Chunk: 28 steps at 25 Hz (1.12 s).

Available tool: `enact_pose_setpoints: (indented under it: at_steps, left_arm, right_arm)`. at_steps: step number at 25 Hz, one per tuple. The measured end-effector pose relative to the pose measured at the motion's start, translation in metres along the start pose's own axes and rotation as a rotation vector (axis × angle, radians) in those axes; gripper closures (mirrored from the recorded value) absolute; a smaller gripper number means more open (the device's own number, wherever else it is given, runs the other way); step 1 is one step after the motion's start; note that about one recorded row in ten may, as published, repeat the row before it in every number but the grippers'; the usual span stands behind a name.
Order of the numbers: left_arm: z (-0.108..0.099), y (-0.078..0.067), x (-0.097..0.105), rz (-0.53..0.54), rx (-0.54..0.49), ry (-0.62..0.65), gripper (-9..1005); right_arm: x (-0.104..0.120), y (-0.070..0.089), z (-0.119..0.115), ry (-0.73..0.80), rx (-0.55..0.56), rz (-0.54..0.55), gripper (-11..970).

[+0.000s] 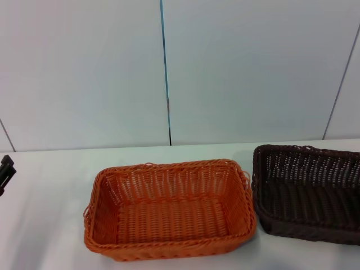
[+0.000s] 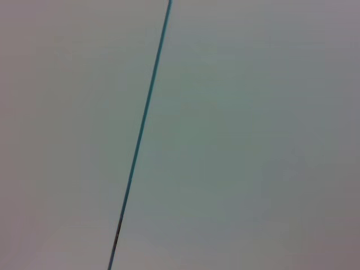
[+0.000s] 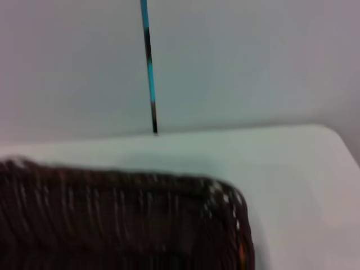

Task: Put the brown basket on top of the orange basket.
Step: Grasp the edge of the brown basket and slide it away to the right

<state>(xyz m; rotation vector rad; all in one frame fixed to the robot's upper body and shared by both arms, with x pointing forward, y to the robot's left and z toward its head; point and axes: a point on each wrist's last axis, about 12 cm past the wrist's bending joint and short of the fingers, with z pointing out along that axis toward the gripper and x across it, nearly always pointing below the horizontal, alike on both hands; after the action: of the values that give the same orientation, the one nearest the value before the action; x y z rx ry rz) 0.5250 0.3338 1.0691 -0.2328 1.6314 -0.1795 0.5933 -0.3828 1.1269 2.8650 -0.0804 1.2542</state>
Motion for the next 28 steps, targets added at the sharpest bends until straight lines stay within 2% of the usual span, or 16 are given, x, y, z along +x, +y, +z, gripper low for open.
enact_pose_setpoints:
  at_steps: [7,18,28]
  left_arm:
    - [0.004,-0.001,-0.003,0.007,0.002,-0.006,122]
    - [0.004,-0.001,-0.002,0.014,0.001,0.001,122]
    - [0.005,0.000,-0.001,0.016,-0.005,0.021,121]
  right_arm:
    - [-0.007,-0.002,0.015,-0.037,-0.019,-0.011,285]
    - [-0.006,-0.019,0.034,-0.038,-0.007,-0.033,285]
    - [-0.011,-0.021,0.047,-0.064,-0.024,-0.055,286]
